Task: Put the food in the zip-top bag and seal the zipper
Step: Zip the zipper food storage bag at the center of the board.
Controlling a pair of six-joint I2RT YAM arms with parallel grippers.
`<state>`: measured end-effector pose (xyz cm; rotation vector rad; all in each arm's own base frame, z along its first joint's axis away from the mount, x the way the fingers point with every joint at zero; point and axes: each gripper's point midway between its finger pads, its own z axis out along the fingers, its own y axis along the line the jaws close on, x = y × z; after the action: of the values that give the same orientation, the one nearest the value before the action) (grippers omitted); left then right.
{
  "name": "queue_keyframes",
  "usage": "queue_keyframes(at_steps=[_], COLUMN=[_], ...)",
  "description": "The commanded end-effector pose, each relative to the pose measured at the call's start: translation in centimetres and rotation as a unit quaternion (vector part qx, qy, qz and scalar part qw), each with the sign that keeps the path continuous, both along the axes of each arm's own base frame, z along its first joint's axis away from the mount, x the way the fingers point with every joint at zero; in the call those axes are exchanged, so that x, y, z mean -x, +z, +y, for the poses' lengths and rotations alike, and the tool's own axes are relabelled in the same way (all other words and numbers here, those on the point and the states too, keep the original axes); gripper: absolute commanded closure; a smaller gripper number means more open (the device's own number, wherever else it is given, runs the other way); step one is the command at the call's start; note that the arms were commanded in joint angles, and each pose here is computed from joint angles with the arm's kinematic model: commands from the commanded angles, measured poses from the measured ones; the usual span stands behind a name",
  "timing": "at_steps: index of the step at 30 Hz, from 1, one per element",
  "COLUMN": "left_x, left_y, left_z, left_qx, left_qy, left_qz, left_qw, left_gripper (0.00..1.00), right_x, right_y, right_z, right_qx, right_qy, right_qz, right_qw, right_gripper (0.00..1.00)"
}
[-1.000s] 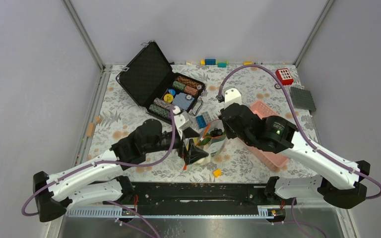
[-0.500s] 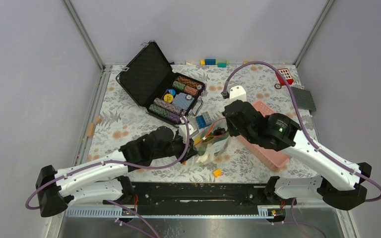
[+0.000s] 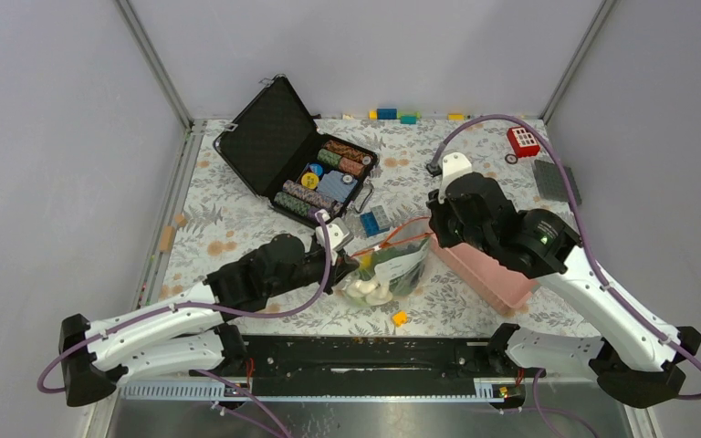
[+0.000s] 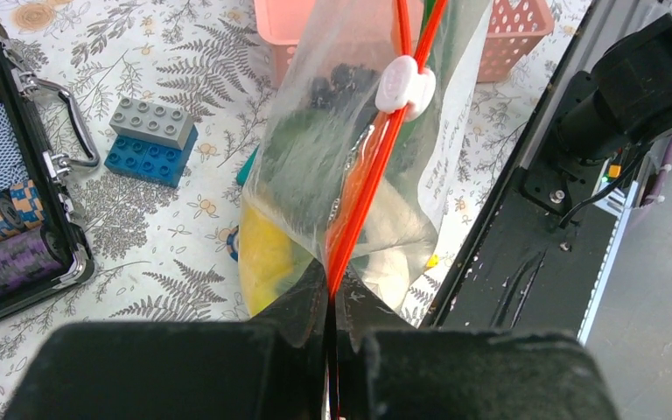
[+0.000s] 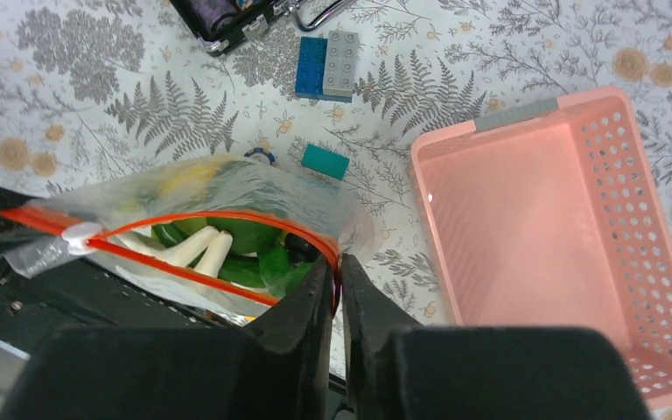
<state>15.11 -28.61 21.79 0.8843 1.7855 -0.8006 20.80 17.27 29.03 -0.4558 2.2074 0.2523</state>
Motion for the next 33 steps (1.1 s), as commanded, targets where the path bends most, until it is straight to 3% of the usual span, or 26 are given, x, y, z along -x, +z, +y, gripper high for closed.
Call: queue_keyframes(at_steps=[1,5,9,12,15,17,22,33], left_x=[-0.5,-0.3,-0.3,-0.2,0.2,0.4,0.7,1.3], left_y=[-0.8,-0.3,0.0,0.7,1.6,2.1,2.4,2.3], left_z=[1.0,0.4,0.3,0.4,0.2,0.2,-0.1,-0.1], left_qx=[-0.036,-0.035,-0.033,-0.025,-0.013,-0.005,0.007,0.018], left_qy=[0.010,-0.006,-0.009,-0.012,-0.025,-0.030,-0.039,-0.047], left_qz=[-0.010,-0.015,-0.017,-0.022,-0.030,-0.035,-0.031,-0.021], left_qw=[0.999,0.999,0.999,0.999,0.999,0.999,0.999,0.999], left_gripper=[1.00,1.00,1.00,1.00,1.00,1.00,1.00,1.00], right_x=[-0.2,-1.2,-0.6,1.7,5.3,6.6,7.9,6.5], right_y=[0.5,2.6,5.6,6.0,3.8,3.4,2.4,-1.7], right_z=[-2.6,-2.2,0.3,3.7,6.1,7.6,9.9,12.9], right_qx=[0.059,0.070,0.040,0.040,0.059,0.032,-0.014,0.051], right_qy=[0.037,0.084,0.179,0.340,0.516,0.565,0.616,0.582], right_qz=[-0.047,-0.128,-0.189,-0.225,-0.239,-0.228,-0.146,-0.122], right_qw=[0.996,0.986,0.965,0.912,0.820,0.792,0.774,0.803], right_gripper=[0.84,0.56,0.50,0.46,0.41,0.40,0.42,0.42])
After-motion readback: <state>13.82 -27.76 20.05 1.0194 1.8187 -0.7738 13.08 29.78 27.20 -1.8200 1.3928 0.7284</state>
